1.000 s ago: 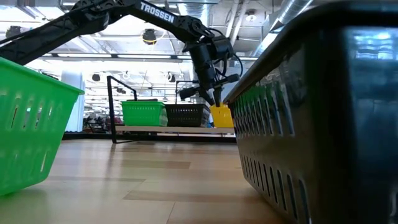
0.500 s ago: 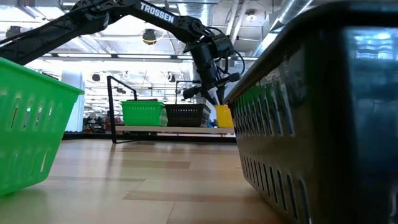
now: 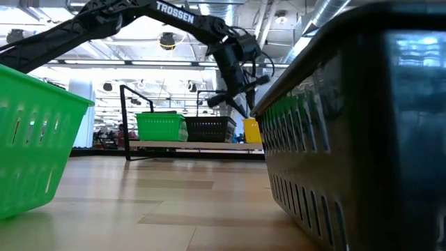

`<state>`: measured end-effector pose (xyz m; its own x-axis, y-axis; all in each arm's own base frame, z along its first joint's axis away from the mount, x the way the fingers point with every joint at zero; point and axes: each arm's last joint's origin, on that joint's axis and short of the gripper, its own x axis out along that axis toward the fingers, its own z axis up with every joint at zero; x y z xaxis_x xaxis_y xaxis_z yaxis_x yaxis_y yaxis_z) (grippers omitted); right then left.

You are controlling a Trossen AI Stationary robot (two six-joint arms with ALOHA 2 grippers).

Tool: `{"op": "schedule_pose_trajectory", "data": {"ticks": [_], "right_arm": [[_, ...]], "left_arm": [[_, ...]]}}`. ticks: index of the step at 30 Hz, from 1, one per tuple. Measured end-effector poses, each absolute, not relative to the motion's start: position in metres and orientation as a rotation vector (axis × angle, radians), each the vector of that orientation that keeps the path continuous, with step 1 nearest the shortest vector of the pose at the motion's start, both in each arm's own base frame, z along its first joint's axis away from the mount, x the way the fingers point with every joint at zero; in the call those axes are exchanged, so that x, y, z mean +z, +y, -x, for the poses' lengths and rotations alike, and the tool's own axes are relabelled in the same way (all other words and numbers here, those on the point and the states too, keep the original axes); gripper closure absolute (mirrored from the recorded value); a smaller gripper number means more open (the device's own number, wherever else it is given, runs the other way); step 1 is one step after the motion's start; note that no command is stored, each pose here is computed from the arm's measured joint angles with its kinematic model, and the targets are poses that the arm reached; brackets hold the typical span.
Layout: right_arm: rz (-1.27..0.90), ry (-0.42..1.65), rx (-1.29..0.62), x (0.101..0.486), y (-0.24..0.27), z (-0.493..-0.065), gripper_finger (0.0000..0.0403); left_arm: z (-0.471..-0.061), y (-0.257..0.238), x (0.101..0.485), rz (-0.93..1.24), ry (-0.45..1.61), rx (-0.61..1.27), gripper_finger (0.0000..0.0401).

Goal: Stack baskets on shelf by color
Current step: Put the bottom yellow basket on the shelf

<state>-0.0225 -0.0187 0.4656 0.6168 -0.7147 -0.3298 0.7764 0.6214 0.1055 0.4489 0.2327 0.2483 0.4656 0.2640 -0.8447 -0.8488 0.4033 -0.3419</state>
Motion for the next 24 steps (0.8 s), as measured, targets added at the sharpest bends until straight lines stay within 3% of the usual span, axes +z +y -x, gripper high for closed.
{"op": "schedule_pose_trajectory", "data": {"ticks": [8, 12, 17, 24], "right_arm": [[-0.297, 0.344, -0.851, 0.454, -0.018, 0.019, 0.0301], [-0.311, 0.418, -0.877, 0.44, -0.018, 0.009, 0.0325], [-0.322, 0.532, -0.846, 0.414, -0.018, -0.019, 0.0393], [-0.385, 0.623, -0.826, 0.363, -0.018, -0.063, 0.0399]], "left_arm": [[-0.425, 0.22, 0.3, 0.766, 0.822, 0.839, 0.0361], [-0.406, 0.198, 0.336, 0.702, 0.839, 0.858, 0.0392], [-0.386, 0.145, 0.376, 0.551, 0.855, 0.887, 0.0399], [-0.348, 0.061, 0.417, 0.344, 0.855, 0.992, 0.04]]}}
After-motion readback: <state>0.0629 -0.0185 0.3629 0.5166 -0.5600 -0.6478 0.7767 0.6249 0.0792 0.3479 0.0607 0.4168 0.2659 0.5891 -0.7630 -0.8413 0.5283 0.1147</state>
